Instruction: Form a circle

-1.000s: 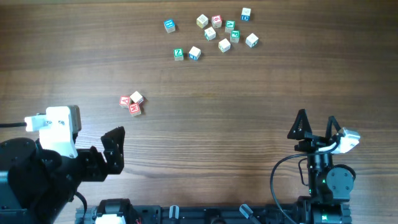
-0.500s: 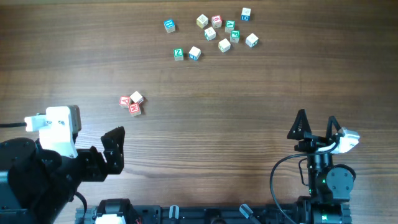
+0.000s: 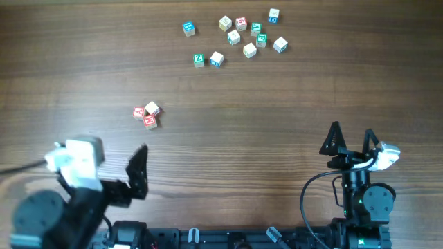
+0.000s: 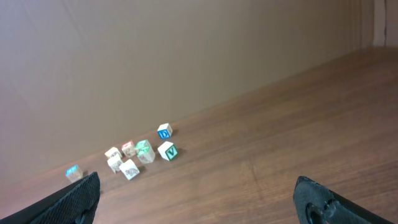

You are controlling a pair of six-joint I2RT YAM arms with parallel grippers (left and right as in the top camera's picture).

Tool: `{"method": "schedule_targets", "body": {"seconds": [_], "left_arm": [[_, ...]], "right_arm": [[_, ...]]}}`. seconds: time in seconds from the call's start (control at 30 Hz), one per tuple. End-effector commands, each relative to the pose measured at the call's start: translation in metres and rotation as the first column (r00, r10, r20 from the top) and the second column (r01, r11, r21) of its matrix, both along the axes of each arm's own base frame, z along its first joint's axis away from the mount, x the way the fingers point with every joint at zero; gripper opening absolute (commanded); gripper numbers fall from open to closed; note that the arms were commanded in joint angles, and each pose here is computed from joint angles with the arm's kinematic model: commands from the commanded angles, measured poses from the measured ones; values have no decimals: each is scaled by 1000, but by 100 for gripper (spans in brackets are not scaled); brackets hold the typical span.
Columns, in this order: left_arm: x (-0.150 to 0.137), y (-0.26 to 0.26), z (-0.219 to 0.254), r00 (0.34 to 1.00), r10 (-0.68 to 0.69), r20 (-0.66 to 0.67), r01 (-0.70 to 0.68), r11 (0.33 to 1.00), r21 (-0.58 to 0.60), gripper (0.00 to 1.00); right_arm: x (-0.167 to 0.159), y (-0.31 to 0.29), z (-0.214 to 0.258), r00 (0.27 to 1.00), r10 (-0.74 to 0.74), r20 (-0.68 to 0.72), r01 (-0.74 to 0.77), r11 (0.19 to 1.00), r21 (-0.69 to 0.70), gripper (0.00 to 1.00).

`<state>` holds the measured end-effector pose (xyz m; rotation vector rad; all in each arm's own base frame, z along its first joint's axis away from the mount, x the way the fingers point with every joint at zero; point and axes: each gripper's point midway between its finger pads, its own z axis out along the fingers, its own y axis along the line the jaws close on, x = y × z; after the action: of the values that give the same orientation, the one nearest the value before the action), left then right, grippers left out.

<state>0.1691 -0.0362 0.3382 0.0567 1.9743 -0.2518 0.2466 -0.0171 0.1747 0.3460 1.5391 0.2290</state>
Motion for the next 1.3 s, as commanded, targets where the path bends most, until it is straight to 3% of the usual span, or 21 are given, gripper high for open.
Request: {"method": "schedule_targets", "body": {"seconds": [0.0, 0.07, 0.13, 0.33, 0.5, 0.7, 0.8, 1.27], "left_arm": [[0, -16, -36, 974, -112, 198, 108, 994, 32, 100], [6, -25, -45, 912, -185, 366, 155, 982, 110, 100], [16, -26, -58, 883, -188, 430, 143, 980, 135, 100], [59, -26, -136, 902, -163, 401, 119, 984, 134, 100], [69, -22, -176, 920, -140, 366, 97, 986, 134, 100], [73, -9, -179, 932, -71, 355, 23, 990, 137, 100], [72, -10, -180, 939, -42, 342, 20, 998, 66, 100], [72, -10, -179, 938, -41, 344, 22, 998, 58, 100]], "right_arm": [[0, 1, 2, 1000, 11, 9, -11, 1000, -17, 100], [0, 1, 2, 1000, 11, 9, -11, 1000, -17, 100], [0, 1, 2, 1000, 11, 9, -11, 1000, -17, 100], [0, 1, 2, 1000, 11, 9, -11, 1000, -17, 100], [0, 1, 2, 1000, 11, 9, -11, 1000, -17, 100], [0, 1, 2, 1000, 11, 9, -11, 1000, -17, 100], [0, 1, 2, 1000, 11, 9, -11, 1000, -17, 100], [0, 1, 2, 1000, 11, 9, -11, 1000, -17, 100]]}}
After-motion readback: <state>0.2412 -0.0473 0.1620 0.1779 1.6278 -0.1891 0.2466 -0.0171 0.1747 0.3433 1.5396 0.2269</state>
